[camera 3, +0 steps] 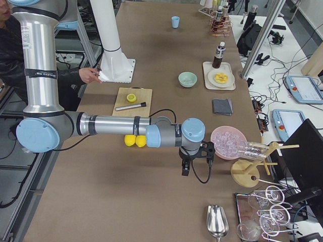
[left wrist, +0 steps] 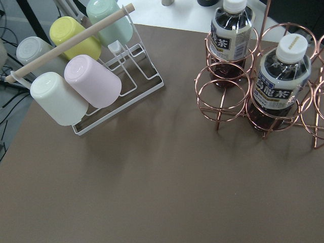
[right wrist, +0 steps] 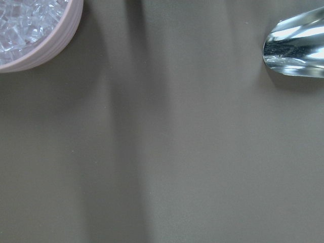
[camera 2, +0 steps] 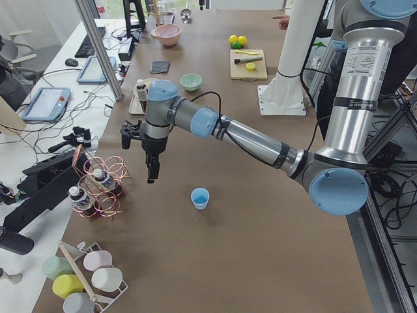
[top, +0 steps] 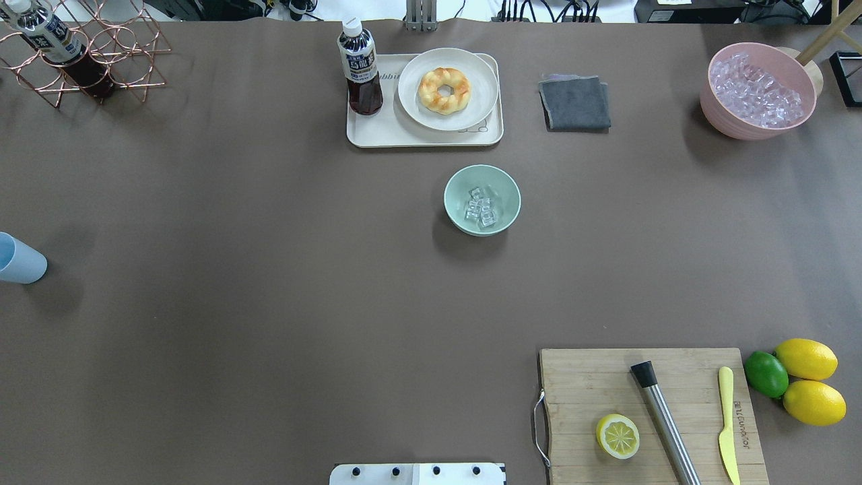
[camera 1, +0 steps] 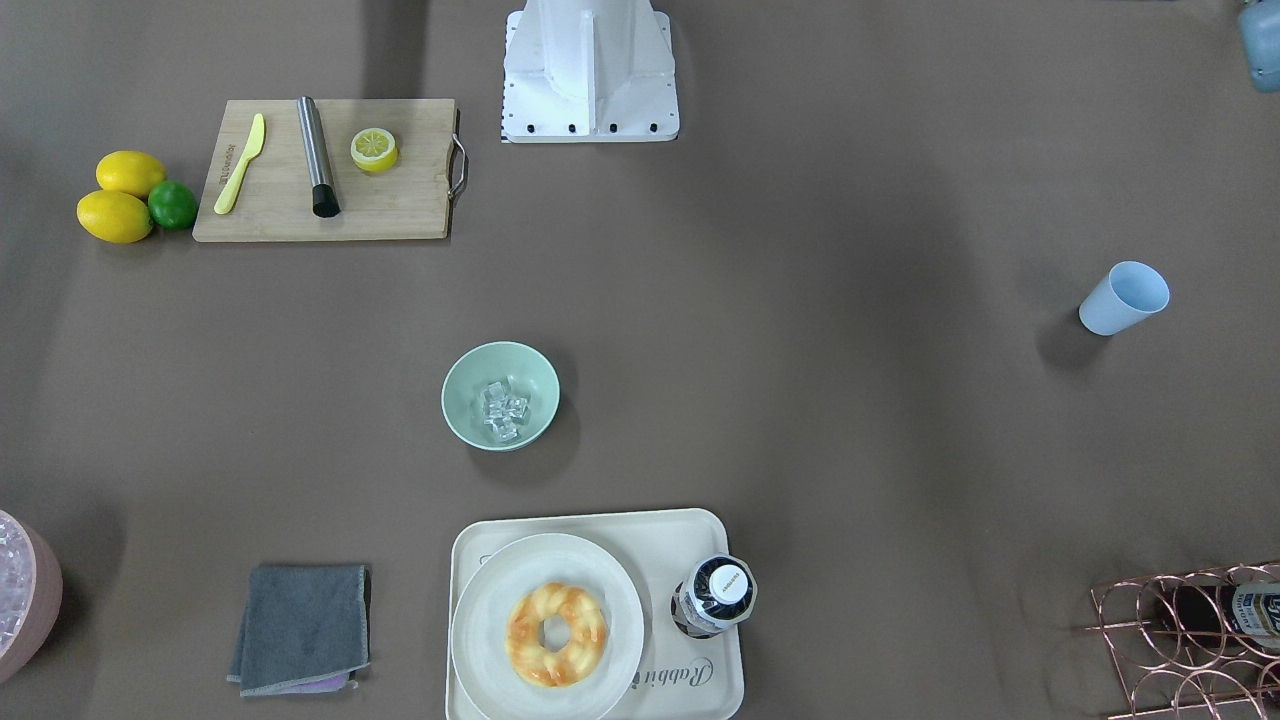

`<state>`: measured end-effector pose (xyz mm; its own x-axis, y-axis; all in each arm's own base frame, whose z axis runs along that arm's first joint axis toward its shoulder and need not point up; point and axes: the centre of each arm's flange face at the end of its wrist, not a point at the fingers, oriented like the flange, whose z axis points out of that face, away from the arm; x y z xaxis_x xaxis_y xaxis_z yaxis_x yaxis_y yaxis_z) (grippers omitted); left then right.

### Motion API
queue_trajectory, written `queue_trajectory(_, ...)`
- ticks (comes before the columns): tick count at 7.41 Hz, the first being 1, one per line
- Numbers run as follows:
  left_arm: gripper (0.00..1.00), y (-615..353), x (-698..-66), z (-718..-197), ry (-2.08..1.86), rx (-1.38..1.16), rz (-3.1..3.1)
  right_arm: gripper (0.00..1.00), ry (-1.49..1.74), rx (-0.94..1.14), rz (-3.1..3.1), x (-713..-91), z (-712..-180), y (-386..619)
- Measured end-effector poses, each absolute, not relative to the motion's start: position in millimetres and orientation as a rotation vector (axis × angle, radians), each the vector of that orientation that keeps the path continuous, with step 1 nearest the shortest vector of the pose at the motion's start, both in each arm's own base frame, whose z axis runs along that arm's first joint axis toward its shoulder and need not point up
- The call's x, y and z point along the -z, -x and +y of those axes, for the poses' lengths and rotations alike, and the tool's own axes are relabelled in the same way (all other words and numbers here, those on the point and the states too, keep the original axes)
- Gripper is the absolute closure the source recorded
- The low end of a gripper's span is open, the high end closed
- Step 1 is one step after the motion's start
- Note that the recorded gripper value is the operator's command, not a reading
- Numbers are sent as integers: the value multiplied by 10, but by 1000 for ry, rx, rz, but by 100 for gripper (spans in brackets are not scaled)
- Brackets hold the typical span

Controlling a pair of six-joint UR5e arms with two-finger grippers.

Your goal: Pour ice into bowl

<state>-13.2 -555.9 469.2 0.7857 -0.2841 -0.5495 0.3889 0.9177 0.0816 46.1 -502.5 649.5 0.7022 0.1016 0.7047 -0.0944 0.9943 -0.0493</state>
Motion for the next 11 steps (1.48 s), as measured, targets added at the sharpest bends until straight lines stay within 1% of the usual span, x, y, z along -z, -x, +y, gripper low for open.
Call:
queue_trajectory(4, 3, 434, -4853, -5485, -182, 176, 720, 1, 8, -109, -784, -6482, -5036, -461)
queue_trajectory(6, 2, 458, -4905, -5430, -171, 128, 781, 1, -4, -114, -787, -6295, -5118, -452)
queue_trajectory(8, 2, 554, -4962, -5412, -166, 118, 815, 1, 10, -123, -786, -5773, -5359, -306)
queue_trajectory(11, 3, 760, -5067, -5393, -132, 116, 838, 1, 38, -162, -786, -4756, -5739, 468)
